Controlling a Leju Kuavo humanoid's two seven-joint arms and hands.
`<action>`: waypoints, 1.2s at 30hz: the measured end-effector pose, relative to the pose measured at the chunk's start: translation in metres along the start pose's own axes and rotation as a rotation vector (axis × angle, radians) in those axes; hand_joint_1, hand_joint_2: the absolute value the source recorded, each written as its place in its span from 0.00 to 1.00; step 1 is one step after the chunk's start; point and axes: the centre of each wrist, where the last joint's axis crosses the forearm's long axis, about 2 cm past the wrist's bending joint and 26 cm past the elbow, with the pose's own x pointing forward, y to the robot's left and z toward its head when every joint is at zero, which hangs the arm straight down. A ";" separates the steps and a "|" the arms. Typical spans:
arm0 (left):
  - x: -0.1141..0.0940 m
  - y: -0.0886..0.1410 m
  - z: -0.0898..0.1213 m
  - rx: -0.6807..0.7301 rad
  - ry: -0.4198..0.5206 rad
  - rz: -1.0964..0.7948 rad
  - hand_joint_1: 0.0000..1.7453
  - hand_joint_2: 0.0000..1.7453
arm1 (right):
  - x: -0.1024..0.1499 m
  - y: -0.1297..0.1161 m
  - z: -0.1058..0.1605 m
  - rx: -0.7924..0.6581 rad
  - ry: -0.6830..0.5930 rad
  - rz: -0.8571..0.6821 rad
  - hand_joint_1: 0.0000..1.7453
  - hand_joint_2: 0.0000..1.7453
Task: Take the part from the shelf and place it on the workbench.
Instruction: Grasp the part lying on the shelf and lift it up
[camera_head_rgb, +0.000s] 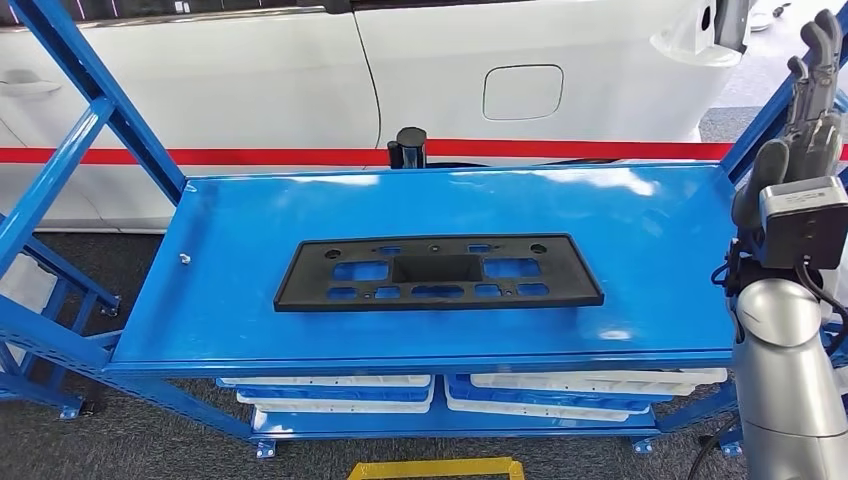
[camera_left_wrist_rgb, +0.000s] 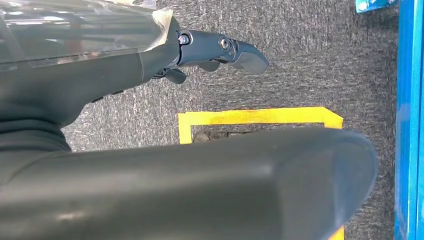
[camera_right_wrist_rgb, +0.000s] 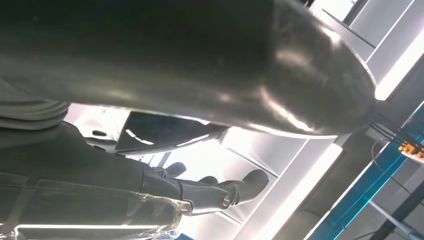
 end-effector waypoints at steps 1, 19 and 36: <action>0.001 0.000 0.000 -0.001 0.000 -0.002 0.00 0.00 | 0.000 0.000 0.002 0.006 -0.004 -0.001 0.00 0.00; 0.007 0.001 -0.003 0.006 -0.005 0.003 0.00 0.00 | 0.032 0.003 0.024 0.201 -0.128 0.031 0.00 0.00; 0.012 -0.001 -0.005 -0.026 0.004 -0.028 0.00 0.00 | 0.069 0.003 0.064 0.395 -0.173 0.123 0.00 0.00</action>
